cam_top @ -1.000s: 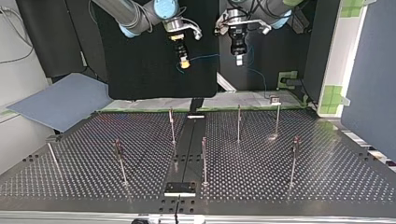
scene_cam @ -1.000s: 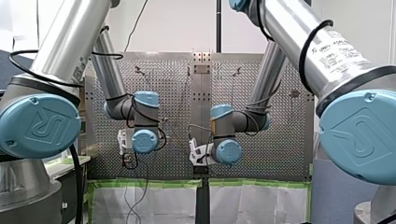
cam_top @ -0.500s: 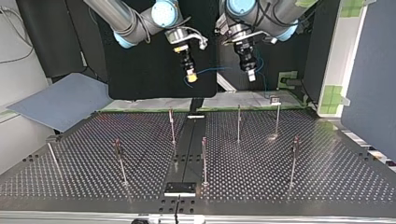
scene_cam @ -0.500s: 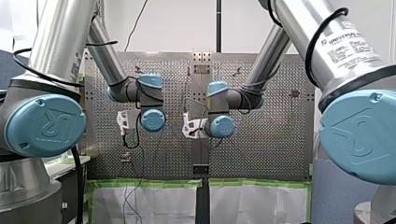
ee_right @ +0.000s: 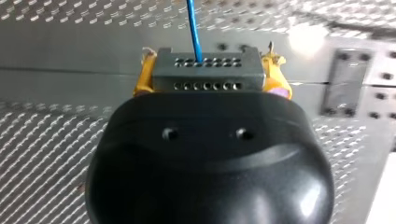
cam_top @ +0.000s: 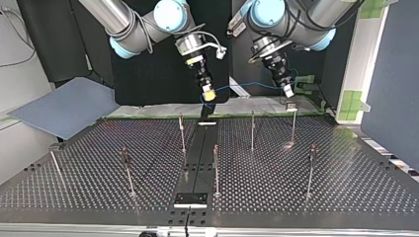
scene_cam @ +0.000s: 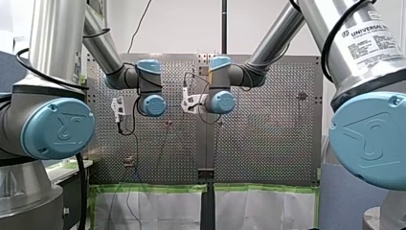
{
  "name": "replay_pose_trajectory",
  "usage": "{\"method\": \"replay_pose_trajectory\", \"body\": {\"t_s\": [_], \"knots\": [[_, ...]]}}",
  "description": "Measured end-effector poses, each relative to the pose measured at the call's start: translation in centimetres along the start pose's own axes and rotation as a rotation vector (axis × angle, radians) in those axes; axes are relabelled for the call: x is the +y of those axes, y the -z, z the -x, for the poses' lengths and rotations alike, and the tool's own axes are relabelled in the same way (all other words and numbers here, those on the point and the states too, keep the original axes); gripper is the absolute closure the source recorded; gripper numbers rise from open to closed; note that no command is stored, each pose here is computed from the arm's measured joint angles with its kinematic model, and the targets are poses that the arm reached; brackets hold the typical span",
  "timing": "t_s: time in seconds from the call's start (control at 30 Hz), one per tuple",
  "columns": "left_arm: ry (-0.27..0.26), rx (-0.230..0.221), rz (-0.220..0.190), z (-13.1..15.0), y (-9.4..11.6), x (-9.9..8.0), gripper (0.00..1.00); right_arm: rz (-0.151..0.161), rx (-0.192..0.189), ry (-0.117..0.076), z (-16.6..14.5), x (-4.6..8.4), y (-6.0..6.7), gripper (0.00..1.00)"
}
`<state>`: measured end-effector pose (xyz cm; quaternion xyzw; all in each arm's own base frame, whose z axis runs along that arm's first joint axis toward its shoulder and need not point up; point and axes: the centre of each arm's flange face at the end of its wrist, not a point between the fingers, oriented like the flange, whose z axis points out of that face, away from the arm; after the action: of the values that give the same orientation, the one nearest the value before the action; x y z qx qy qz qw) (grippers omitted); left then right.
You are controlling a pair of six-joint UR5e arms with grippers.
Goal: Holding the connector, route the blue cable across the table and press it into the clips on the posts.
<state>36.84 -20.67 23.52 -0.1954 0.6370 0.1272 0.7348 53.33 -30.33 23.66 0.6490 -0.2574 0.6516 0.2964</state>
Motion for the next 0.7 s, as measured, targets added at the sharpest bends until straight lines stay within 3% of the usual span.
{"method": "replay_pose_trajectory", "body": {"t_s": [0.17, 0.37, 0.5, 0.7], "knots": [[0.005, -0.002, -0.026, 1.5, 0.2, 0.0, 1.00, -0.042, 0.048, -0.006, -4.3, -0.7, -0.4, 1.00], [0.008, -0.001, -0.065, 3.1, 0.7, 0.0, 1.00, -0.067, 0.096, -0.015, -8.9, -1.7, -0.3, 1.00], [0.022, -0.002, -0.068, 4.2, 0.8, 0.3, 1.00, -0.076, 0.124, -0.027, -11.7, -2.1, -0.1, 1.00], [0.085, -0.019, -0.062, 7.0, 0.5, 0.4, 1.00, -0.081, 0.115, -0.032, -12.8, -2.3, -0.8, 1.00]]}}
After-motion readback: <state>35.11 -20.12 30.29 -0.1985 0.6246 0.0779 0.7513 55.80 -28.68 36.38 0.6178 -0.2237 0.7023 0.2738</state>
